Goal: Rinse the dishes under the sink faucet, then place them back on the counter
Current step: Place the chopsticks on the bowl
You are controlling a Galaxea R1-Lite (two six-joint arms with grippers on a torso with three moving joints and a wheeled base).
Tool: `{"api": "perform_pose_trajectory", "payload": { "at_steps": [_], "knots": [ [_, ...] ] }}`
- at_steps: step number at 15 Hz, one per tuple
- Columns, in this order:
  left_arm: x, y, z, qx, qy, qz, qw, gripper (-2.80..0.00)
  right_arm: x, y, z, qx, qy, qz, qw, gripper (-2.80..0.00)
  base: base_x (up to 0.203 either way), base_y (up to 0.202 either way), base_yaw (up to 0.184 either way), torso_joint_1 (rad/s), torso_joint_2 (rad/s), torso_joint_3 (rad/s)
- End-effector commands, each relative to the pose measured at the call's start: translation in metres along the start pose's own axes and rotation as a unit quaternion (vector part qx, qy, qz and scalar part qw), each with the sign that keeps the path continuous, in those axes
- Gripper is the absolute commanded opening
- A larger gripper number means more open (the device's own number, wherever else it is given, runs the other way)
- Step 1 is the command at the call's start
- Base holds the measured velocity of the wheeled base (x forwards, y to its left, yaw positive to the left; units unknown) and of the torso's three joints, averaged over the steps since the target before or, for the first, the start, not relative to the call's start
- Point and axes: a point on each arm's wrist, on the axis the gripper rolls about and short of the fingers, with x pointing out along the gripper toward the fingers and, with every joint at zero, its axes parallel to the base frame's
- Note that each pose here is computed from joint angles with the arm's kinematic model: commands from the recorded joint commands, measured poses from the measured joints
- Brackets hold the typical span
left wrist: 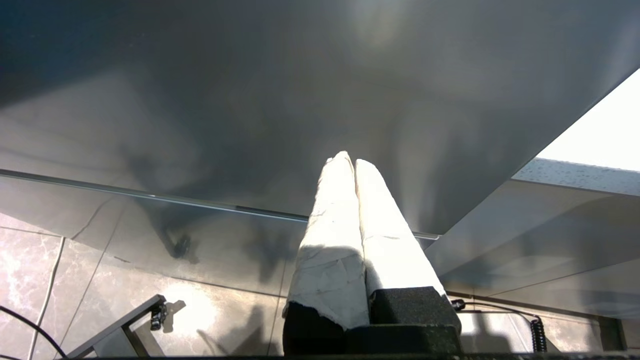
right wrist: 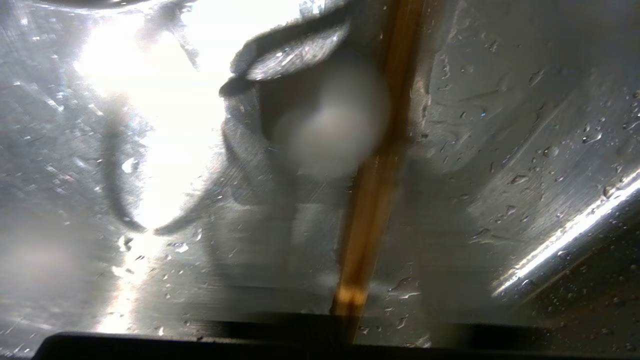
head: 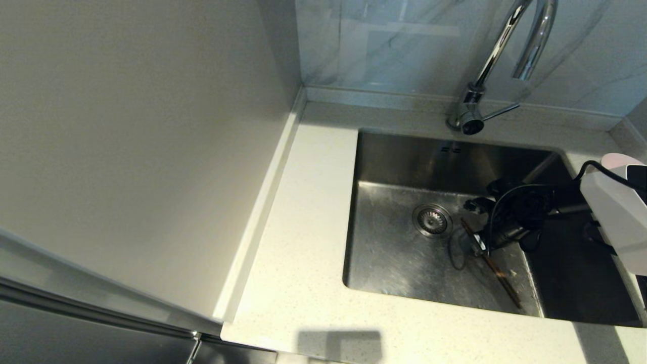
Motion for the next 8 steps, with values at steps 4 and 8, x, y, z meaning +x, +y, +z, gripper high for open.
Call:
{"api": "perform_pose_trajectory", "payload": {
  "at_steps": [4, 8],
  "knots": [
    [0.000, 0.000, 0.000, 0.000, -0.002, 0.000, 1.0000, -2.80, 0.001, -0.001, 0.000, 0.000, 0.000, 0.000, 1.000, -2.80, 0.000, 0.000, 0.000, 0.000, 0.00, 0.000],
    [0.000, 0.000, 0.000, 0.000, -0.002, 0.000, 1.0000, -2.80, -0.006, -0.011, 0.002, 0.009, -0.010, -0.010, 1.000, -2.80, 0.000, 0.000, 0.000, 0.000, 0.00, 0.000]
  ]
}}
